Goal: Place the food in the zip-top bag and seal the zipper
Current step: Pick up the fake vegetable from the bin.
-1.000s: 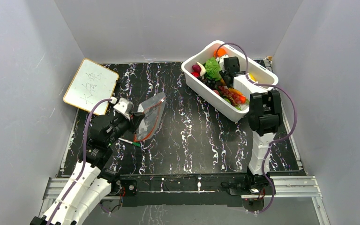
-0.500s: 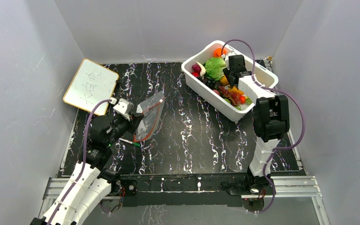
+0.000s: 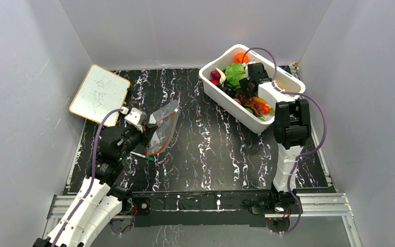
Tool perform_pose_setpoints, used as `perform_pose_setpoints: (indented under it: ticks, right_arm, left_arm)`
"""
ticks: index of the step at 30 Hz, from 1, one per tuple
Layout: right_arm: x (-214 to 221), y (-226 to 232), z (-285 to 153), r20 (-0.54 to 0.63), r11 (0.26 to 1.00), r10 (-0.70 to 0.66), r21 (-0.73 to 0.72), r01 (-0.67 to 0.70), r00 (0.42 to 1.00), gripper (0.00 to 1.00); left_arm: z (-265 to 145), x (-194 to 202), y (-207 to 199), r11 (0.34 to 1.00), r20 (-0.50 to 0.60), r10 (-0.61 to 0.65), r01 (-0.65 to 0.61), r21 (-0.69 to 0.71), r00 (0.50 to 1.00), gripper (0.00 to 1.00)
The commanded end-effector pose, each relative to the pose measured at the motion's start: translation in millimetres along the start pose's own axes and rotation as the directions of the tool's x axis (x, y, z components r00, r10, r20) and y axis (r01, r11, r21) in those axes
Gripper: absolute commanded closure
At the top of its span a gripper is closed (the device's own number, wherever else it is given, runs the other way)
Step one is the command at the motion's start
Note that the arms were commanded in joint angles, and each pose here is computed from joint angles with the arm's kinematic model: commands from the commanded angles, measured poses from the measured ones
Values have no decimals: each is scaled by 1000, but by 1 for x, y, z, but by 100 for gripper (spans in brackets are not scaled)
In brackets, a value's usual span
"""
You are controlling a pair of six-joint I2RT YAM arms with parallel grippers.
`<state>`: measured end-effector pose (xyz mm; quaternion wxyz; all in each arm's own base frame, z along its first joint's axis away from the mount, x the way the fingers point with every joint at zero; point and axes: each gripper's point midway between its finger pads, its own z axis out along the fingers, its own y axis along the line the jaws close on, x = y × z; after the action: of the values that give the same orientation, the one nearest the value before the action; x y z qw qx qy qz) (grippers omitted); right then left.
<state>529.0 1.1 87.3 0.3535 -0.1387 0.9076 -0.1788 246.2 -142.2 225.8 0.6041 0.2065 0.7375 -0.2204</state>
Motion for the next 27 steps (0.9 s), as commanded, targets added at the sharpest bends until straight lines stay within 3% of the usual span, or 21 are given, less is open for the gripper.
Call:
perform_pose_setpoints:
  ticks: [1,6,10,17,27]
  right_arm:
    - [-4,-7,3,-14,998,61,21,-61,998,19]
    - [6,-10,7,-41,996,83,44,-81,996,23]
    - [-1,-13,3,-33,995,91,50,-90,995,42]
    - [-17,-20,-17,23,993,115,36,-116,993,66]
    - [-31,-30,-43,86,990,130,38,-134,988,89]
  left_arm:
    - [-1,-12,0,1000,30,24,-24,-4,999,100]
    - [-1,-11,0,1000,27,23,-23,-4,999,100]
    - [-1,-11,1,1000,26,24,-24,-7,999,100]
    - [-1,-12,2,1000,28,25,-25,-15,999,100]
    - [-2,-13,2,1000,34,26,-25,-15,999,100]
